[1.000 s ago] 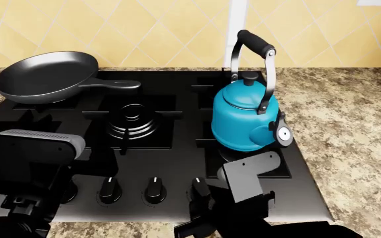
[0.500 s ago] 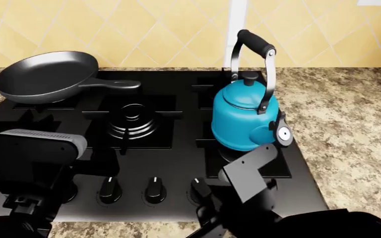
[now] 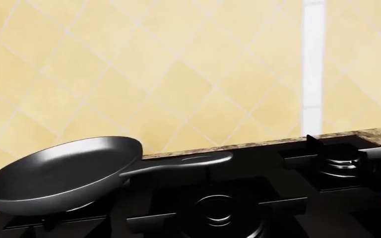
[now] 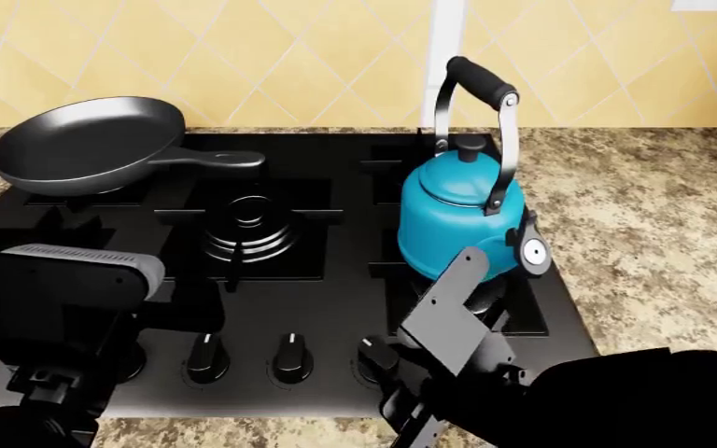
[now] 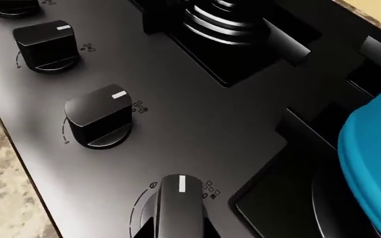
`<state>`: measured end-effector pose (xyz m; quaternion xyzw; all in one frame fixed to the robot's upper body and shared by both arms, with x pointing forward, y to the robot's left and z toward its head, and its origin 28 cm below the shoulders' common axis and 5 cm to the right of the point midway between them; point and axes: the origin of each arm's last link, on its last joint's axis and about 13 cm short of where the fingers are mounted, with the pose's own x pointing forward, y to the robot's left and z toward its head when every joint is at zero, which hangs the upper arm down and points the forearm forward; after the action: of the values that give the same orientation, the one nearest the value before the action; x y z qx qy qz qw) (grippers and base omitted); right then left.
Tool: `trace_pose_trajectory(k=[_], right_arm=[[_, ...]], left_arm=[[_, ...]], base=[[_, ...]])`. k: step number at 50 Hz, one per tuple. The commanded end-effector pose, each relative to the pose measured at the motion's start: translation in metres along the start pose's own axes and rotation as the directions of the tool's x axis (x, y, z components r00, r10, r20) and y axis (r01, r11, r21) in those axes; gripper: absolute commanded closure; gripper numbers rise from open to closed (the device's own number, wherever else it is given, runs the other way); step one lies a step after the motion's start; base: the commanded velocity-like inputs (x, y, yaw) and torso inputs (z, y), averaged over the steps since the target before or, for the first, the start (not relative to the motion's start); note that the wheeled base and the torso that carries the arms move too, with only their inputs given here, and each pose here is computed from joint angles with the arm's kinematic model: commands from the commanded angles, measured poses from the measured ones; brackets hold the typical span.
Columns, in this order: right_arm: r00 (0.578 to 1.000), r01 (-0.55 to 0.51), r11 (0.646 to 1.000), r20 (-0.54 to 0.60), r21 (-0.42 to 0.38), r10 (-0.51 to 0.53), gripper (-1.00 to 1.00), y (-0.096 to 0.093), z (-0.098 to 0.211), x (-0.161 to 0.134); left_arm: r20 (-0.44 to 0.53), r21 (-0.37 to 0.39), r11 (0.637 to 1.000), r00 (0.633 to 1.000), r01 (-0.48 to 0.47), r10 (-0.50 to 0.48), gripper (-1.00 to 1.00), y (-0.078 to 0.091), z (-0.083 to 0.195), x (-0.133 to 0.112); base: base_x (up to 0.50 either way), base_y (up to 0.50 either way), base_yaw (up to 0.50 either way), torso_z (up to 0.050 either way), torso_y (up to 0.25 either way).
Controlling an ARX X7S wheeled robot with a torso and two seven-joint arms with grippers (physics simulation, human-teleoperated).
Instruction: Pick the kettle from the counter and place it on a stove burner. Then turn the burner on.
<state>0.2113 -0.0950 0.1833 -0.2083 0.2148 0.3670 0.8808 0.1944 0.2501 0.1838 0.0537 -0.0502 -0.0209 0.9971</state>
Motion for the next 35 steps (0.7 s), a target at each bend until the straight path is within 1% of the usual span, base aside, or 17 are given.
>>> trace_pose_trajectory(k=[1,9,16,20,21,22,24,25,26,27,29,35], right_arm=[[0.996,-0.009,0.996,-0.094,-0.089,0.001,1.0,-0.015,-0.011,0.007],[0.995,-0.012,0.995,-0.104,-0.101,0.001,1.0,-0.015,-0.014,0.005],[0.997,-0.005,0.996,-0.073,-0.085,-0.001,1.0,-0.013,-0.016,0.003],[0.998,-0.001,0.996,-0.068,-0.093,-0.006,1.0,-0.011,-0.014,0.002],[0.998,0.035,0.994,-0.046,-0.105,-0.04,1.0,-0.013,-0.011,0.001],[0.998,0.031,0.994,-0.042,-0.105,-0.035,1.0,-0.013,-0.01,-0.001],[0.998,0.064,0.993,-0.018,-0.104,-0.066,1.0,-0.014,-0.006,-0.004],[0.997,0.075,0.992,-0.01,-0.103,-0.076,-1.0,-0.013,-0.005,-0.005],[0.994,0.107,0.989,-0.005,-0.105,-0.108,-1.0,-0.014,-0.003,-0.007],[0.994,0.107,0.988,-0.004,-0.11,-0.108,-1.0,-0.013,-0.002,-0.008],[0.99,0.143,0.984,0.018,-0.109,-0.142,-1.0,-0.011,0.005,-0.011],[0.982,0.185,0.971,0.058,-0.15,-0.178,-1.0,-0.01,0.021,-0.023]], left_arm=[[-0.003,0.001,1.0,1.0,-0.002,0.002,-1.0,0.001,0.0,0.001],[-0.006,-0.002,1.0,1.0,0.001,-0.001,-1.0,0.0,-0.001,0.001],[-0.004,-0.002,1.0,1.0,0.0,0.0,-1.0,0.0,0.0,0.001],[0.001,-0.004,1.0,1.0,-0.001,0.001,-1.0,0.0,0.001,0.001],[0.003,-0.004,1.0,1.0,-0.002,0.002,-1.0,0.0,0.001,0.0],[0.003,-0.004,1.0,1.0,-0.001,0.001,-1.0,0.0,0.001,-0.001],[0.001,-0.004,1.0,1.0,-0.003,0.003,-1.0,0.001,0.0,-0.001],[0.001,-0.003,1.0,1.0,-0.004,0.004,-1.0,0.001,0.0,-0.001],[0.001,-0.002,1.0,1.0,-0.005,0.005,-1.0,0.001,0.001,-0.001],[0.001,-0.003,1.0,1.0,-0.006,0.006,-1.0,0.001,0.0,-0.001],[0.003,-0.004,1.0,1.0,-0.002,0.002,-1.0,0.0,0.002,-0.001],[0.005,-0.002,1.0,1.0,-0.001,0.001,-1.0,0.0,0.001,-0.001]], base=[[0.01,0.0,0.0,0.0,0.0],[0.0,0.0,0.0,0.0,0.0],[0.0,0.0,0.0,0.0,0.0],[0.0,0.0,0.0,0.0,0.0],[0.0,0.0,0.0,0.0,0.0],[0.0,0.0,0.0,0.0,0.0],[0.0,0.0,0.0,0.0,0.0],[0.0,0.0,0.0,0.0,0.0],[0.0,0.0,0.0,0.0,0.0],[0.0,0.0,0.0,0.0,0.0],[0.0,0.0,0.0,0.0,0.0],[0.0,0.0,0.0,0.0,0.0]])
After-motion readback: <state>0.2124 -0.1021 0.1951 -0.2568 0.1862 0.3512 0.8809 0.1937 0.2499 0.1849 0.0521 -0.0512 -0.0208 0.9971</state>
